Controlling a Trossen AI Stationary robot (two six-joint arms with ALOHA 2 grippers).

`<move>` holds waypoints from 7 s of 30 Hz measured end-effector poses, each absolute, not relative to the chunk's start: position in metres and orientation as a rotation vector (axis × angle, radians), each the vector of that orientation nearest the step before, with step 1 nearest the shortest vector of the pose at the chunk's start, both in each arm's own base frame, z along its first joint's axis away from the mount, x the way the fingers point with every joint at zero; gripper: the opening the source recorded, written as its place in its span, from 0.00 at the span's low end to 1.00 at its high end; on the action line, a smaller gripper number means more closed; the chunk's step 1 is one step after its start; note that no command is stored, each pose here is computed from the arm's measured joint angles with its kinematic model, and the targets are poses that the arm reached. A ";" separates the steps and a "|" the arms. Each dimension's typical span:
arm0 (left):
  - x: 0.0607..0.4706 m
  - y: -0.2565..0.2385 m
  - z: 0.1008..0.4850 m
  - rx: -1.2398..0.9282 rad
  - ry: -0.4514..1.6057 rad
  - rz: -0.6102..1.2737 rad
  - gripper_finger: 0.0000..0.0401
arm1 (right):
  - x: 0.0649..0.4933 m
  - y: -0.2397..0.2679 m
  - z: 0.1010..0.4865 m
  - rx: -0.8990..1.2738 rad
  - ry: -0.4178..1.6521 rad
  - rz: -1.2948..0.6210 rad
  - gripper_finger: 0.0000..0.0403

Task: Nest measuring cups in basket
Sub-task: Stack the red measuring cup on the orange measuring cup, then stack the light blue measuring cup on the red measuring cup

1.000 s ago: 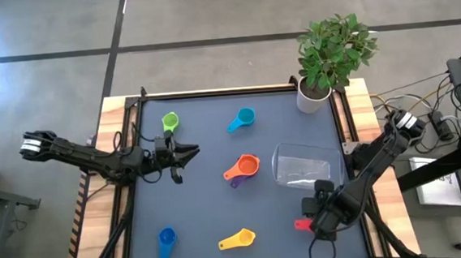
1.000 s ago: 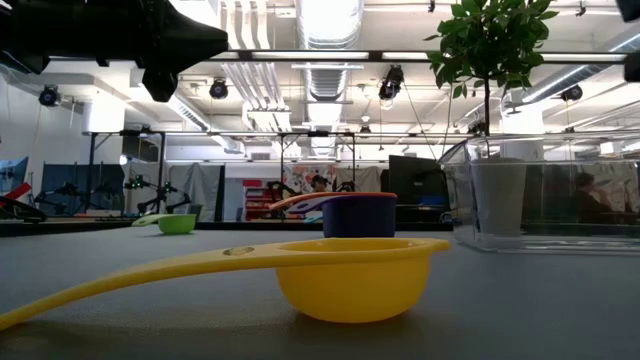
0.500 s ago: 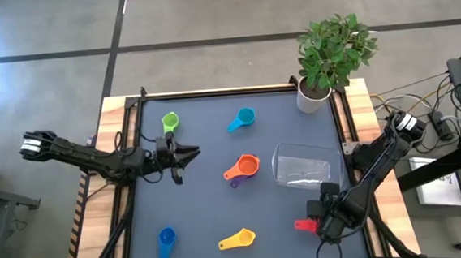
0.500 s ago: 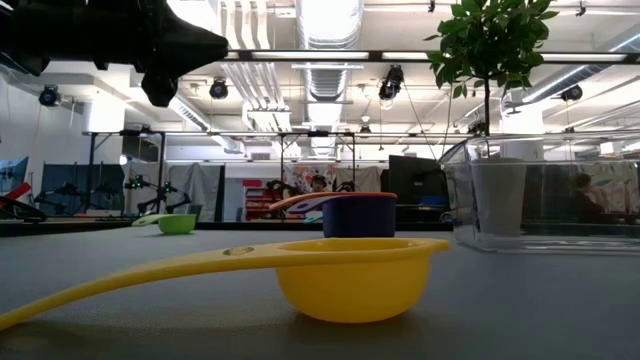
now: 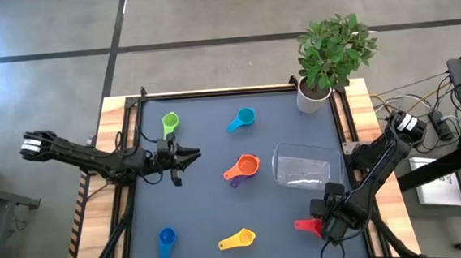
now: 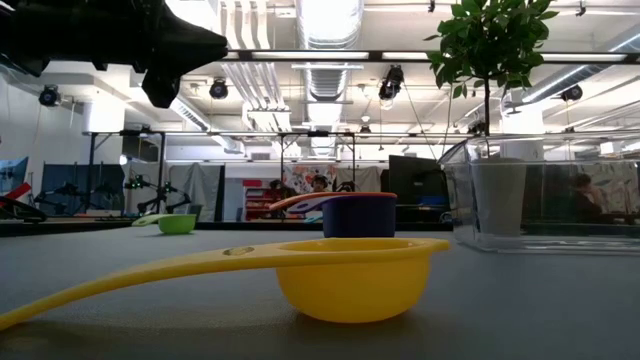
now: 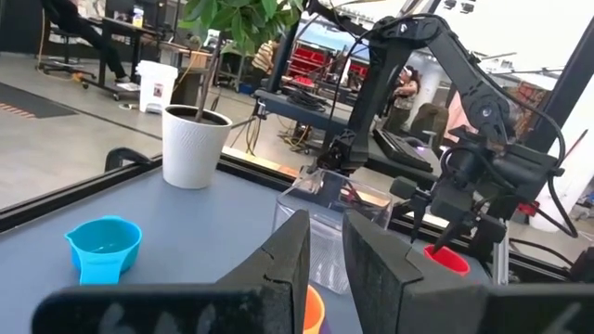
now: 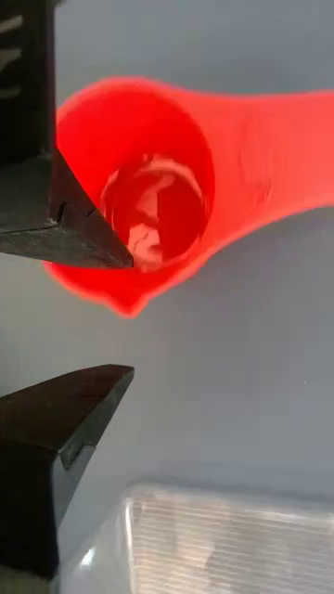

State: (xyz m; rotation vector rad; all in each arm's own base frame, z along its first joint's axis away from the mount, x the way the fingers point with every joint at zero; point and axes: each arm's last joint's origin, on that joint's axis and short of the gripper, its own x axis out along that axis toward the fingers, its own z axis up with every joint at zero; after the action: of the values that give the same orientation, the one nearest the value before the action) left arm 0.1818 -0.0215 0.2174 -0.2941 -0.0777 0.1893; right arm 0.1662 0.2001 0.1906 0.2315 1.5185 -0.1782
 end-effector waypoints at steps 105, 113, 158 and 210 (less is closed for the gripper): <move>0.187 -0.024 0.197 -0.363 0.077 0.196 0.12 | 0.341 -0.024 0.313 -0.101 0.884 0.195 0.23; 0.197 -0.026 0.192 -0.370 0.080 0.187 0.12 | 0.321 0.018 0.288 -0.099 0.468 0.331 0.18; 0.368 0.001 0.142 -0.188 0.338 0.228 0.12 | 0.204 0.093 0.259 -0.158 -0.069 0.420 0.02; 0.332 0.070 0.189 -0.260 0.457 0.401 0.14 | 0.205 0.093 0.254 -0.154 -0.030 0.421 0.02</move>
State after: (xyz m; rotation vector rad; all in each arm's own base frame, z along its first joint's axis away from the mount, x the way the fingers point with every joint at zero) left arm 0.3318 0.0698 0.1889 -0.2599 0.4569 0.4011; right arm 0.2050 0.0927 0.2542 -0.1538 -0.0297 0.4213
